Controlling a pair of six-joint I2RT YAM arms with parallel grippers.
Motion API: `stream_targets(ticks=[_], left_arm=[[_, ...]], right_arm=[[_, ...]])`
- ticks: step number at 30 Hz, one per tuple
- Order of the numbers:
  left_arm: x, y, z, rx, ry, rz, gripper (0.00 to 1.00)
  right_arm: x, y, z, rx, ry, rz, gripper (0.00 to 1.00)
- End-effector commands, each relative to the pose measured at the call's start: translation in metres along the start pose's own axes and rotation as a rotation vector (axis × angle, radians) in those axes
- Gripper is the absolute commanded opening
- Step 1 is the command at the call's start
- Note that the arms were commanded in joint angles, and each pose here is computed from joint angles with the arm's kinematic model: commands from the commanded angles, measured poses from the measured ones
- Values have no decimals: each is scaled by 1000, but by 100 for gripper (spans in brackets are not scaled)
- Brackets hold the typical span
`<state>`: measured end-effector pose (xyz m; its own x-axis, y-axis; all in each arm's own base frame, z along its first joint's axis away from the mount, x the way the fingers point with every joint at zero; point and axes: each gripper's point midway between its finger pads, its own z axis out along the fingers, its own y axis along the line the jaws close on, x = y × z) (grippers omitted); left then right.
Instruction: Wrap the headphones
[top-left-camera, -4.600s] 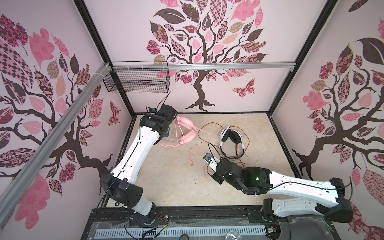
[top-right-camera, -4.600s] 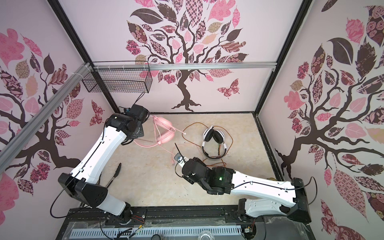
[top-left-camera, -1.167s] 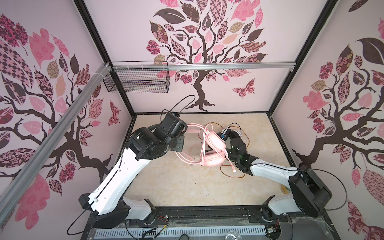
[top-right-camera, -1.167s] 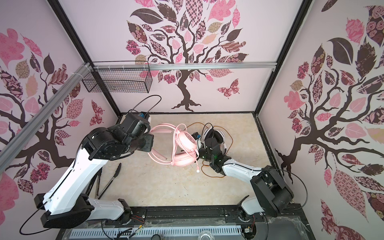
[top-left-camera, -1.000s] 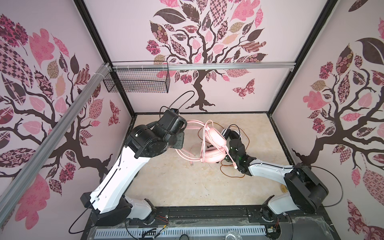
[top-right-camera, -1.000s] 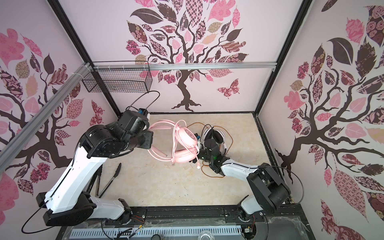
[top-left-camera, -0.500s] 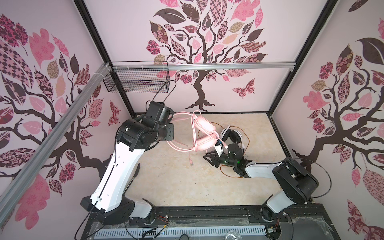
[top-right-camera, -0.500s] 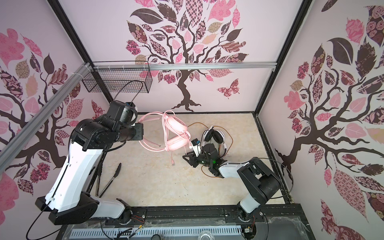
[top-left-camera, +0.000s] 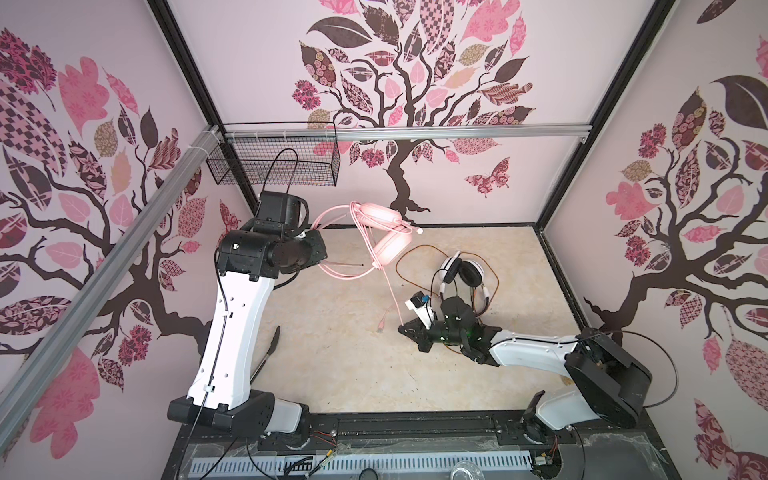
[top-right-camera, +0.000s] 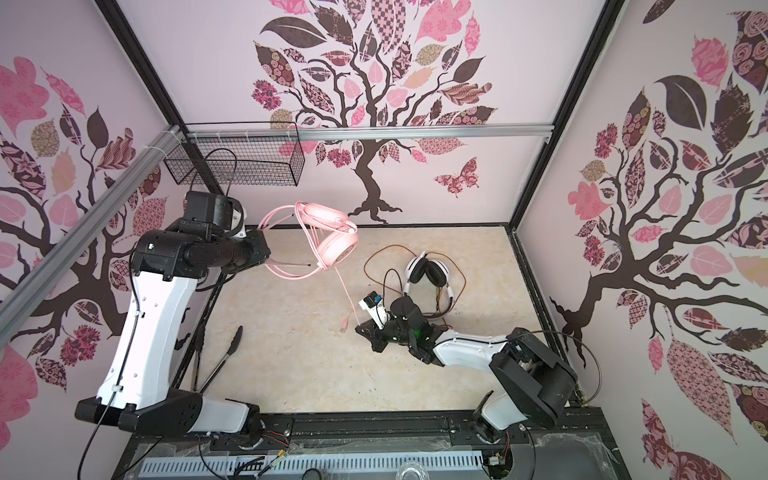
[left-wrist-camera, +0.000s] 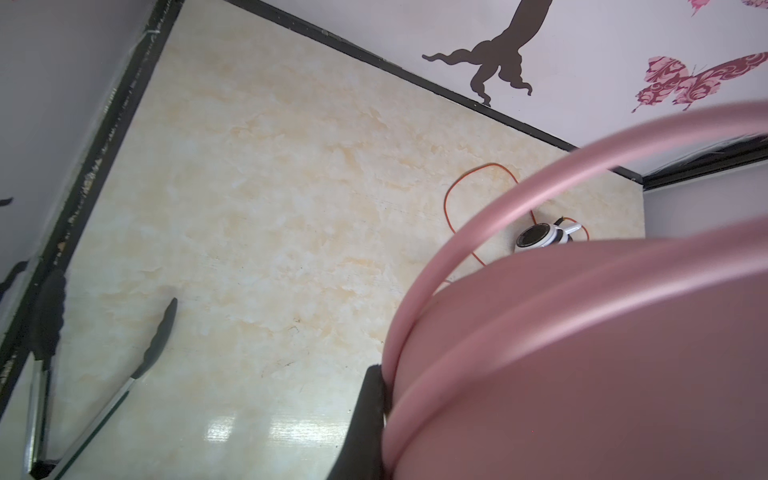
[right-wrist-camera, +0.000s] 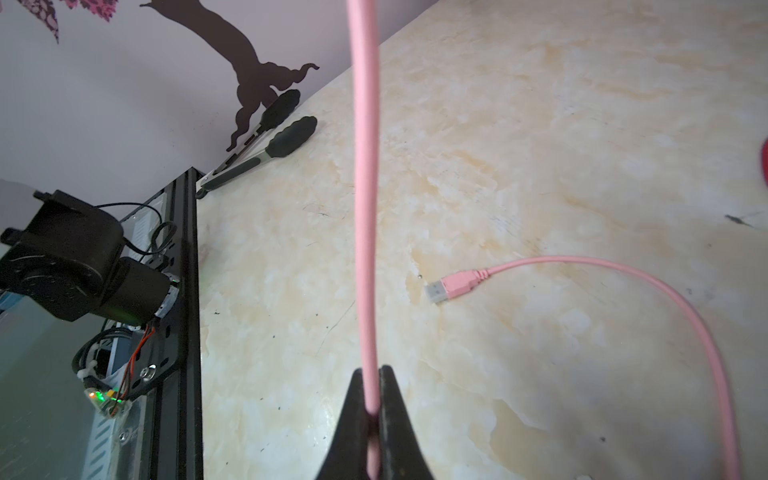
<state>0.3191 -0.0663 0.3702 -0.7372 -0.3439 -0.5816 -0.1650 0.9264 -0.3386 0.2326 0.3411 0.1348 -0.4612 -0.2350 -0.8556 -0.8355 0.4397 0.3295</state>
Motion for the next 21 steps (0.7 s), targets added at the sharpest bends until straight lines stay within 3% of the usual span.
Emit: stream_targets(ticks=[1, 9, 16, 21], left_arm=[[-27, -33, -5, 177, -85, -86, 0], [-26, -47, 4, 247, -44, -122, 0], [-14, -56, 15, 312, 24, -141, 0], [-19, -32, 14, 178, -34, -114, 0]], right_arm=[[10, 2, -10, 58, 79, -44, 0], [-4, 32, -19, 48, 99, -123, 0], [5, 58, -5, -3, 174, -175, 2], [11, 66, -5, 4, 197, -199, 2]])
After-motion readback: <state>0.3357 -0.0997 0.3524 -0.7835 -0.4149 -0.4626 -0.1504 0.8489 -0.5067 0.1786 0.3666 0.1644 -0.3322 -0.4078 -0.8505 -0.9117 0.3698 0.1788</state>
